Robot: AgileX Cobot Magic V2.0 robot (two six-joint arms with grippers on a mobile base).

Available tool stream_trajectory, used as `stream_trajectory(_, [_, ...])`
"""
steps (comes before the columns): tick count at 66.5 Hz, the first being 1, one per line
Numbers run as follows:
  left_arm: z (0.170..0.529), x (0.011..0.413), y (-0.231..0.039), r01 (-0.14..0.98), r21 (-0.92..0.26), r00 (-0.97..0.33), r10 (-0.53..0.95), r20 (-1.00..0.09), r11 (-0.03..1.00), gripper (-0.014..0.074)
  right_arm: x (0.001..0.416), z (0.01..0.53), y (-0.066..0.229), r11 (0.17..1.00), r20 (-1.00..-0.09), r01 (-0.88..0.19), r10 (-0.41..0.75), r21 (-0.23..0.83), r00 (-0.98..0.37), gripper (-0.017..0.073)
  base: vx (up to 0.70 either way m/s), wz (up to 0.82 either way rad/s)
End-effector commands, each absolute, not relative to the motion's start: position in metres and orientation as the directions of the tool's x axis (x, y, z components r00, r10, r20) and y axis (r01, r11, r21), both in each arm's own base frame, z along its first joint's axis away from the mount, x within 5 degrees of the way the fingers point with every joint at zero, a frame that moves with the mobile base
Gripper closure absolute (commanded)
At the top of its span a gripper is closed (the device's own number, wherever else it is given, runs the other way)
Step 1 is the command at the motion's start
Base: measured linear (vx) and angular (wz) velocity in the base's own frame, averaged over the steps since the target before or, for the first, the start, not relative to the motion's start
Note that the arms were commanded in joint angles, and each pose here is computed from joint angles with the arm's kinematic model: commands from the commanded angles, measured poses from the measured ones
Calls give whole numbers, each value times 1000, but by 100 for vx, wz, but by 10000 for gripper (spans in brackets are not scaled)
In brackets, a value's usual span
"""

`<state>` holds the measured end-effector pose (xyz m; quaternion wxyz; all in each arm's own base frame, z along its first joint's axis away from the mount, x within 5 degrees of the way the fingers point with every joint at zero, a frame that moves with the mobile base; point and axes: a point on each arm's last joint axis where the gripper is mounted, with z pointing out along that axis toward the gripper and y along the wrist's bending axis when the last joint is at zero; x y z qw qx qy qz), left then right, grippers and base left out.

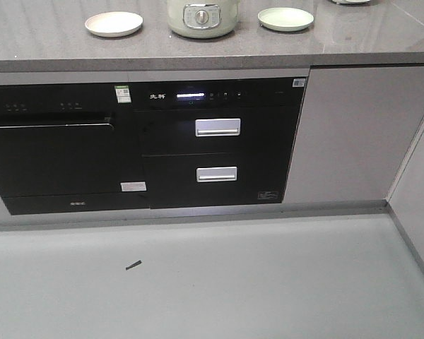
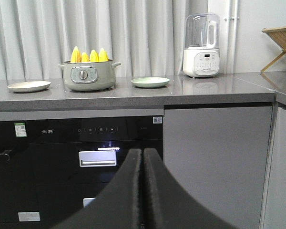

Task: Distribute corn equally
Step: 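Drive the base forward toward the counter with the pot and plates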

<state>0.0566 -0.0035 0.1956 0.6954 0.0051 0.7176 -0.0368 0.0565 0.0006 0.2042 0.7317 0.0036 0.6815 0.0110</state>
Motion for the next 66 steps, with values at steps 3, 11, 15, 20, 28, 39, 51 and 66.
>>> stream_trajectory(3, [199, 56, -3, 59, -56, 49, -59, -997, 997, 600, 56, 208, 0, 1000, -991, -8, 14, 13, 133, 566, 19, -3])
stream_trajectory(11, [199, 56, -3, 59, -56, 49, -59, -997, 997, 600, 56, 208, 0, 1000, -991, -8, 14, 13, 133, 566, 18, -3])
stream_trajectory(15, [199, 56, -3, 59, -56, 49, -59, -997, 997, 600, 56, 208, 0, 1000, -991, -8, 14, 13, 133, 566, 18, -3])
stream_trajectory(20, [199, 56, -3, 59, -56, 49, -59, -997, 997, 600, 56, 208, 0, 1000, -991, -8, 14, 13, 133, 566, 18, -3])
stream_trajectory(28, [199, 56, -3, 59, -56, 49, -59, -997, 997, 600, 56, 208, 0, 1000, -991, -8, 14, 13, 133, 566, 18, -3])
stream_trajectory(39, [199, 56, -3, 59, -56, 49, -59, -997, 997, 600, 56, 208, 0, 1000, -991, -8, 14, 13, 133, 566, 18, -2])
stream_trajectory(51, [199, 56, -3, 59, -56, 49, -59, -997, 997, 600, 56, 208, 0, 1000, -991, -8, 14, 13, 133, 566, 20, -1])
stream_trajectory(66, [199, 56, -3, 59, -56, 49, -59, -997, 997, 600, 56, 208, 0, 1000, -991, -8, 14, 13, 133, 566, 22, 1])
